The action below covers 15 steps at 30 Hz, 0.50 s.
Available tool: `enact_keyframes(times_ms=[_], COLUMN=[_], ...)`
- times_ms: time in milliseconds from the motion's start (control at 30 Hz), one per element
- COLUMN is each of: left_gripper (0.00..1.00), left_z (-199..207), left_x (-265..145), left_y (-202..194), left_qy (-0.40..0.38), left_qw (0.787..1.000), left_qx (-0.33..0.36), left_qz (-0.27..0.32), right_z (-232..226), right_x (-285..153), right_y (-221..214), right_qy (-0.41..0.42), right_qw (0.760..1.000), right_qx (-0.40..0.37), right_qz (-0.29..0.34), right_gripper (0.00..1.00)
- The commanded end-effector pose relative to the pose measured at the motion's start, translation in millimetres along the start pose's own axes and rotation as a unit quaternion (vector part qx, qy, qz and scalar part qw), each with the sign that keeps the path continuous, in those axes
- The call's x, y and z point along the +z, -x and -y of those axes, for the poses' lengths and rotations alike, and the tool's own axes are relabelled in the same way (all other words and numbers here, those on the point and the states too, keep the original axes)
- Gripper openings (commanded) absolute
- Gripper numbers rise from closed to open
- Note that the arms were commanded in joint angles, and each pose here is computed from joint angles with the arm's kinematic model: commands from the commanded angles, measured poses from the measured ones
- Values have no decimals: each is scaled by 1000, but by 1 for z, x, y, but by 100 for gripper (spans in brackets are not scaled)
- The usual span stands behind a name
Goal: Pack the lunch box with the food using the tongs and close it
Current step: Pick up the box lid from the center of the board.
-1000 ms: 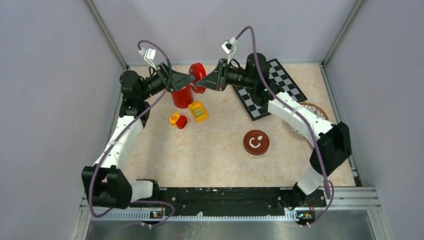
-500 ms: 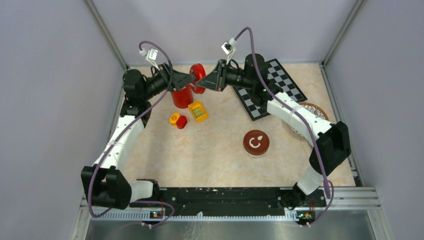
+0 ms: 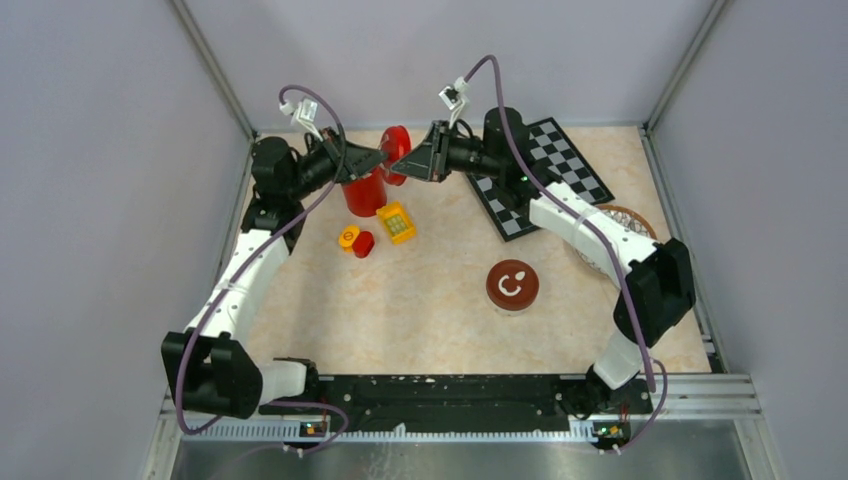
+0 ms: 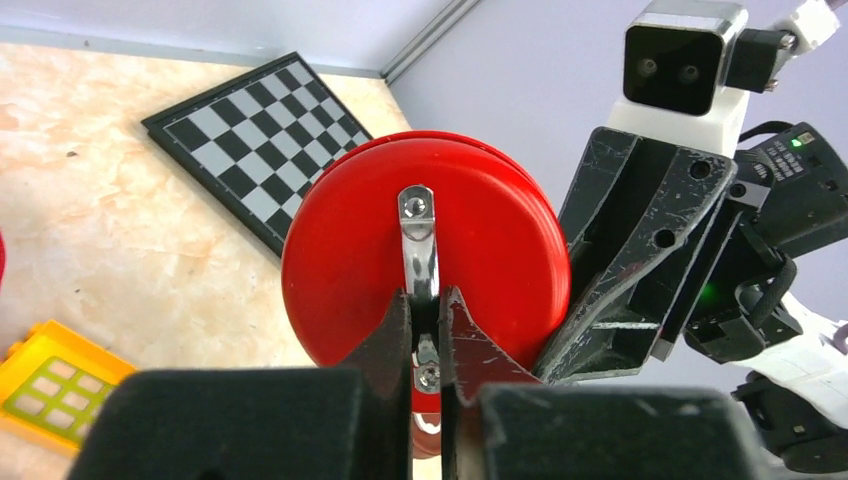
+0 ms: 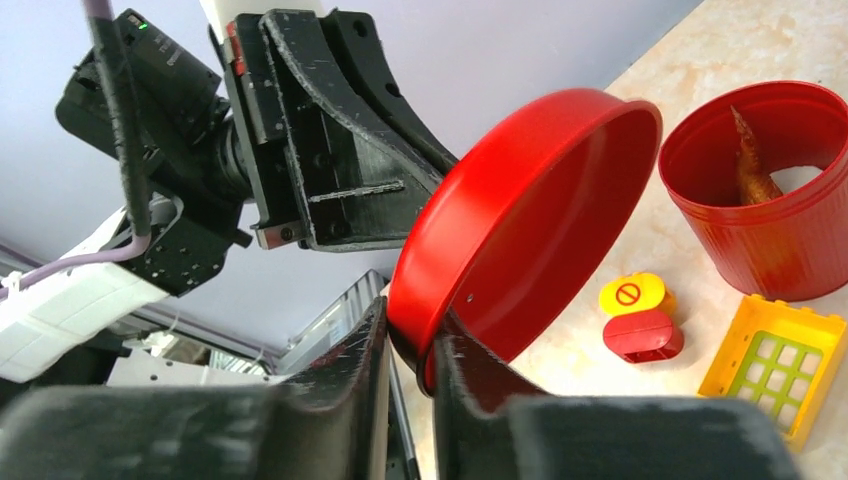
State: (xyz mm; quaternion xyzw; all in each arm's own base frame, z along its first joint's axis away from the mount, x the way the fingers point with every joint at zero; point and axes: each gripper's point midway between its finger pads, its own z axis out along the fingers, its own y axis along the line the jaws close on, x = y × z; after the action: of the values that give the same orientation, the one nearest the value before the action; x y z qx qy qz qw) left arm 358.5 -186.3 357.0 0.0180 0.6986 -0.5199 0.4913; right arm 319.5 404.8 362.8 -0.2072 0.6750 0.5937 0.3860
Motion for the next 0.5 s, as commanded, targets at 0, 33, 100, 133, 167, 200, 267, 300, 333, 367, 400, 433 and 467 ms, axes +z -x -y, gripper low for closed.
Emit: enact_keyframes(times_ms=[0, 33, 100, 133, 167, 200, 267, 300, 333, 367, 400, 433, 467], left_gripper=[0, 0, 0, 0, 0, 0, 0, 0, 0, 0, 0, 0, 0], left_z=[5, 4, 1, -2, -6, -9, -20, -23, -32, -38, -44, -51, -56], left_x=[3, 3, 3, 2, 3, 3, 6, 6, 7, 7, 8, 8, 9], left_y=[6, 11, 19, 21, 23, 26, 31, 35, 37, 43, 48, 53, 58], left_qy=[9, 18, 31, 40, 50, 60, 79, 89, 105, 119, 132, 147, 160], left_qw=[997, 995, 992, 991, 989, 986, 980, 976, 972, 967, 963, 959, 954], left_qx=[79, 94, 120, 131, 141, 154, 178, 196, 206, 222, 230, 237, 247], left_qz=[-13, -10, -9, -12, -16, -17, -26, -29, -37, -41, -46, -49, -54], right_z=[-19, -14, -1, 5, 11, 17, 28, 33, 38, 42, 46, 49, 52], right_x=[-8, -13, -25, -31, -37, -44, -57, -63, -69, -76, -84, -91, -98], right_y=[28, 31, 34, 35, 35, 33, 30, 26, 21, 17, 13, 8, 5], right_qy=[30, 24, 10, 3, -5, -16, -44, -58, -72, -85, -97, -109, -119], right_qw=[999, 999, 999, 998, 998, 998, 997, 995, 994, 991, 989, 987, 984], right_qx=[-17, -17, -16, -19, -24, -32, -57, -71, -82, -98, -112, -122, -135], right_qz=[39, 43, 49, 51, 51, 47, 35, 27, 18, 11, 6, -2, -6], right_gripper=[26, 35, 44, 48, 57, 62, 67, 68, 68, 68, 69, 69, 69])
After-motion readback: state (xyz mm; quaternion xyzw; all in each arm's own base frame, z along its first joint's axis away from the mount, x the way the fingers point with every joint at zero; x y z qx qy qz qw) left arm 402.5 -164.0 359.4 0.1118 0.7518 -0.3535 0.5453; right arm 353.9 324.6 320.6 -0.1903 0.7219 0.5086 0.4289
